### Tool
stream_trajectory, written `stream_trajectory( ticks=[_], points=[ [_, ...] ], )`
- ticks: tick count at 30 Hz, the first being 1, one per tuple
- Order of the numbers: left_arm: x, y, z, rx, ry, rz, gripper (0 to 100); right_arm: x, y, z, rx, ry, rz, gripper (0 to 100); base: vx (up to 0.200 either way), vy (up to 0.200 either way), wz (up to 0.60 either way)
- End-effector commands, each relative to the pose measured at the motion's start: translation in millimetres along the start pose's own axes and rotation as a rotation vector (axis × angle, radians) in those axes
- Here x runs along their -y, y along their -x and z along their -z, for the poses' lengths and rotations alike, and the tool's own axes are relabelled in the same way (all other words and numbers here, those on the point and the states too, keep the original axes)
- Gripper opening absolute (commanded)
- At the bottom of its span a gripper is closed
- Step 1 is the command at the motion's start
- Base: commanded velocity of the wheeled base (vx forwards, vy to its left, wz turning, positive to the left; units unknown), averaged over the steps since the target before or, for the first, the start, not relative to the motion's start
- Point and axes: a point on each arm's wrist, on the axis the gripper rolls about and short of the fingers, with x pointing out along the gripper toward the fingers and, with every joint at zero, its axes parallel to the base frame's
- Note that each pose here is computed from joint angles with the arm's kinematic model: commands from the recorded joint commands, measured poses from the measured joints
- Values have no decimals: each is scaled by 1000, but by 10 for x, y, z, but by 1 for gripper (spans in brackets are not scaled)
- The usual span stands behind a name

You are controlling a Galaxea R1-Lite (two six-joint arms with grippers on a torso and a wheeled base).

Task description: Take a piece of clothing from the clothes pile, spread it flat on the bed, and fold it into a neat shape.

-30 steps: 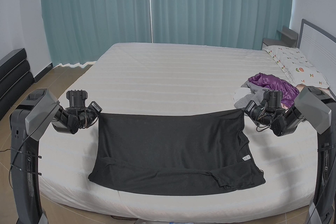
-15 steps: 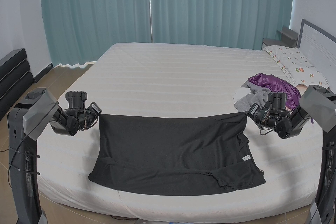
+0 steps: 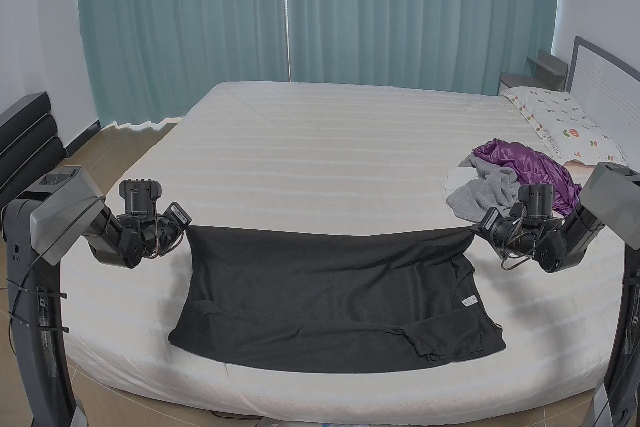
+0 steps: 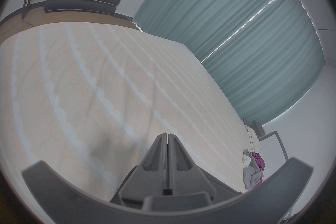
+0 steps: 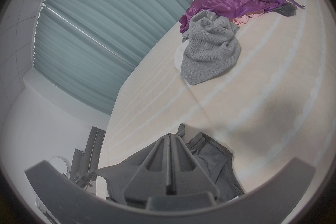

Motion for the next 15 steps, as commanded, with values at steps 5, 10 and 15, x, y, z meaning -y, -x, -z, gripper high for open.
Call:
stream_trajectory(
  ticks=[5,10,15],
  points=[
    [34,285,6,-1,-5,2,0,51,275,26,-46,-18,-3,0,0,0,0],
    [59,344,-28,4,-4,12,0,26,320,30,-47,-19,-22,0,0,0,0],
    [141,276,-129,33,0,46,0,-37,151,-23,-7,4,-59,0,0,0,0]
  ],
)
